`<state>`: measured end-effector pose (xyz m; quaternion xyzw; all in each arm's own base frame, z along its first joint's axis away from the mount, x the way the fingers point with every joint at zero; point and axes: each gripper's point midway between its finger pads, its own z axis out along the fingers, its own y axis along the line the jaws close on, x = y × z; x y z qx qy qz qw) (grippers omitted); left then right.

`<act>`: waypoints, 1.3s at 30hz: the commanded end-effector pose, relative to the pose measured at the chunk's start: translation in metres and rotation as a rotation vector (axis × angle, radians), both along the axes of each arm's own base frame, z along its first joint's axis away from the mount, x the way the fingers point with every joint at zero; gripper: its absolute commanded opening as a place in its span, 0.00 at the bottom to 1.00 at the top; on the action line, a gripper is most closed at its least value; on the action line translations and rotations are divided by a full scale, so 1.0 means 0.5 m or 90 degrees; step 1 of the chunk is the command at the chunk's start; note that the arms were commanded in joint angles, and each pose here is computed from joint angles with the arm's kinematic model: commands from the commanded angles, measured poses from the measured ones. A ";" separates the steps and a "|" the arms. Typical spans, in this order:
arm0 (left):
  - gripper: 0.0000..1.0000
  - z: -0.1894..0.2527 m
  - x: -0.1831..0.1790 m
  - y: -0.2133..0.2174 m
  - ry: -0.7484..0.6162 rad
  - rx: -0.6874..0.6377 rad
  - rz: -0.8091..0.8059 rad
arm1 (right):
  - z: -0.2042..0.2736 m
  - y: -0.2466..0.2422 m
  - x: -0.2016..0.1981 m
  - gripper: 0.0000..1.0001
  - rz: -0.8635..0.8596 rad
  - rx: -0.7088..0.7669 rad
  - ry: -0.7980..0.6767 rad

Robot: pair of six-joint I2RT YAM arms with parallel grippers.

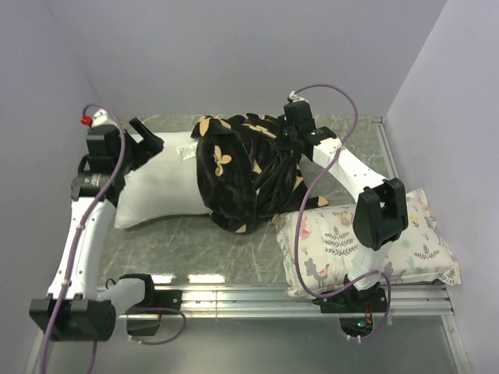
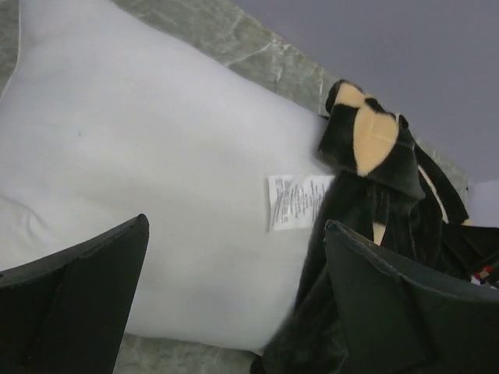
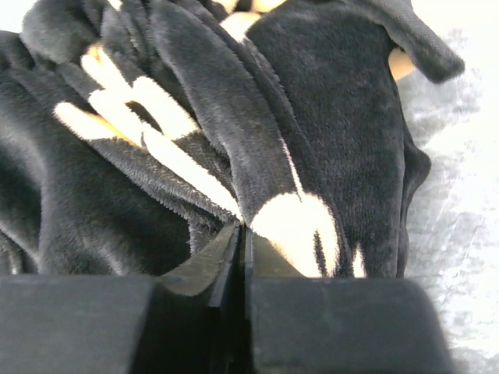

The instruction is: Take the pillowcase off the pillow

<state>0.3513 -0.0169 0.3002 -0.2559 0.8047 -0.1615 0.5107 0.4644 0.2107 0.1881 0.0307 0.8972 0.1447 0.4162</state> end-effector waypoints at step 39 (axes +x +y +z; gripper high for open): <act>0.00 -0.181 -0.002 -0.118 0.083 -0.020 0.006 | -0.070 0.076 -0.259 0.14 0.022 -0.093 -0.036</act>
